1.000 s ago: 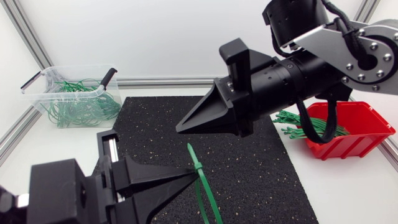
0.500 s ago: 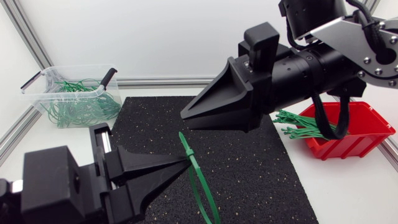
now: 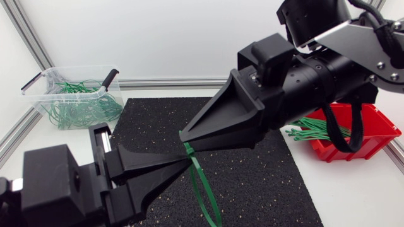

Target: Take a green cable tie from the red box, thread the tail through the head to close it, then place it in the transparent bin on the left.

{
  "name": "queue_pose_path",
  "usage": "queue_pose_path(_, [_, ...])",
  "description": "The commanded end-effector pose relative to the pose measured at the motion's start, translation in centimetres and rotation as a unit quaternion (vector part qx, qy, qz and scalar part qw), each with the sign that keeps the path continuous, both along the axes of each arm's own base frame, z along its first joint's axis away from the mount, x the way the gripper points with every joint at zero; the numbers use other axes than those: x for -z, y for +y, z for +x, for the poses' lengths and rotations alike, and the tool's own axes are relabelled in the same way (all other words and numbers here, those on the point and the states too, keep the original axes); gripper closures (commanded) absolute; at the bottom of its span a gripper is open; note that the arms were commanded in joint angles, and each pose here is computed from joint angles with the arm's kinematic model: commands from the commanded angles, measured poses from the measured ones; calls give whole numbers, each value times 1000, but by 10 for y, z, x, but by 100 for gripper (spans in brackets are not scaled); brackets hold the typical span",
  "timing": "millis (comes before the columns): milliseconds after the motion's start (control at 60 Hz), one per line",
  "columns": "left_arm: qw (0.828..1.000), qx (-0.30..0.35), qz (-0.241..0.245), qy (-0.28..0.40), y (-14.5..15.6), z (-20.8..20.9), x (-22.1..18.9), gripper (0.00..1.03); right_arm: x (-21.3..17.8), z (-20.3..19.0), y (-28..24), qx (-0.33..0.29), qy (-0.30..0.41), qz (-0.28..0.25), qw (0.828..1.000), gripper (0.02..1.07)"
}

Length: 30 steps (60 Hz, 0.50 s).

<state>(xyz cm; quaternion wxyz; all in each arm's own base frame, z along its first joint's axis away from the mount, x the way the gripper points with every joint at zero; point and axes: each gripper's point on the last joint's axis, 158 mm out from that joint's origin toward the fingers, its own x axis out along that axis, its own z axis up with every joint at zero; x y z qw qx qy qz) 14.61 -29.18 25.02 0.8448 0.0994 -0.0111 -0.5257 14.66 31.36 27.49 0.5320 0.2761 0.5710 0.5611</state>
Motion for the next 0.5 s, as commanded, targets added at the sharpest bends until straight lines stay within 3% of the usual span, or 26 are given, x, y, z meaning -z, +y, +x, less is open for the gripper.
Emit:
queue_pose_path(0, [1000,-2,2,-7,0,2,1,99,5,-7,-1,-12,-5,-1,1000,66])
queue_pose_path(217, [1000,-1,5,-5,-1,2,3,99,6,-6,0,-12,-10,-2,1000,79])
queue_pose_path(483, [1000,-1,7,-4,-3,2,3,99,10,-9,3,-18,-9,-6,1000,80])
